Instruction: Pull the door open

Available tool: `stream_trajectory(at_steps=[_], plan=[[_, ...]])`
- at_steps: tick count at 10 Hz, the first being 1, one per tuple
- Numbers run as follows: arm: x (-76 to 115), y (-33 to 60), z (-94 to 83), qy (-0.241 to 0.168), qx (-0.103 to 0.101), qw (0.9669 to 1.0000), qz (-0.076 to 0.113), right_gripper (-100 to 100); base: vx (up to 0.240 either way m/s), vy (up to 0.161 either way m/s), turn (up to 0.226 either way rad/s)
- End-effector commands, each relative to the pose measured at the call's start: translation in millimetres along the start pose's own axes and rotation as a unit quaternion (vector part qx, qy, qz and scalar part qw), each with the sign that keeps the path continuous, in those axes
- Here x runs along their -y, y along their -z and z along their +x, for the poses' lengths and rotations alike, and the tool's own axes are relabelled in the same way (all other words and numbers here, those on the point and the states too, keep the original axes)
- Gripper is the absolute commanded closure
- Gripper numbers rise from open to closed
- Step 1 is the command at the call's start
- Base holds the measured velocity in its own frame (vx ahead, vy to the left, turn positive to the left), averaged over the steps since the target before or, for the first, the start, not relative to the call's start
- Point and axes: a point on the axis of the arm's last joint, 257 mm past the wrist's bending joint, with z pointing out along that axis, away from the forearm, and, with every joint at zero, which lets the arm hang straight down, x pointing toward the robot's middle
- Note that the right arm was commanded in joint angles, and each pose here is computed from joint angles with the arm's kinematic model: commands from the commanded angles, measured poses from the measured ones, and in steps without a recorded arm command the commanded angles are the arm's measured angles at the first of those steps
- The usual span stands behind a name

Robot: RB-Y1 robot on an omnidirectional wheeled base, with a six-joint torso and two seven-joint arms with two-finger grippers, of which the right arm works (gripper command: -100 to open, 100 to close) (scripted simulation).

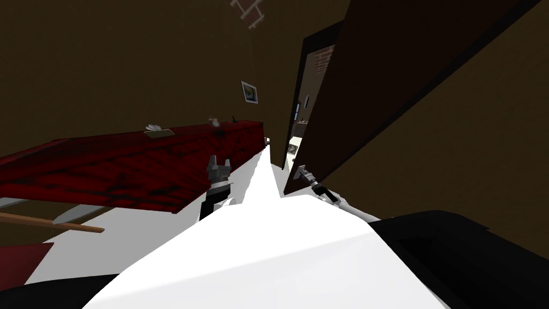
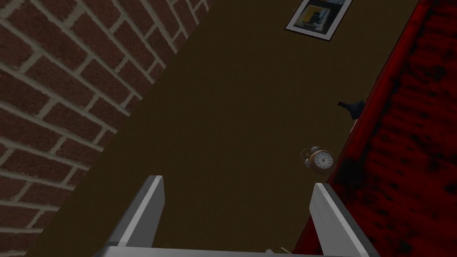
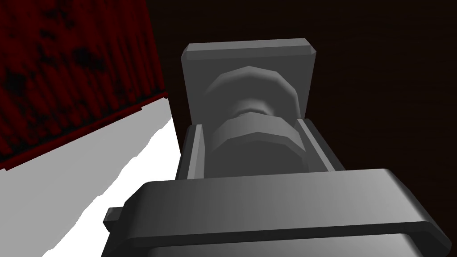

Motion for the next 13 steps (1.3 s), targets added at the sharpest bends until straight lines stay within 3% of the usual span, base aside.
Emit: stream_trajectory(at_steps=[1,5,13], plan=[[0.8,2.5,2.1,-0.001,-0.003,1.0,0.007,100,-0.204,-0.142,0.162],[2.1,6.0,1.1,-0.001,-0.002,0.9999,0.014,100,-0.18,-0.081,0.094],[0.6,24.6,2.0,-0.001,-0.004,0.9992,0.041,100,-0.19,-0.102,0.151]])
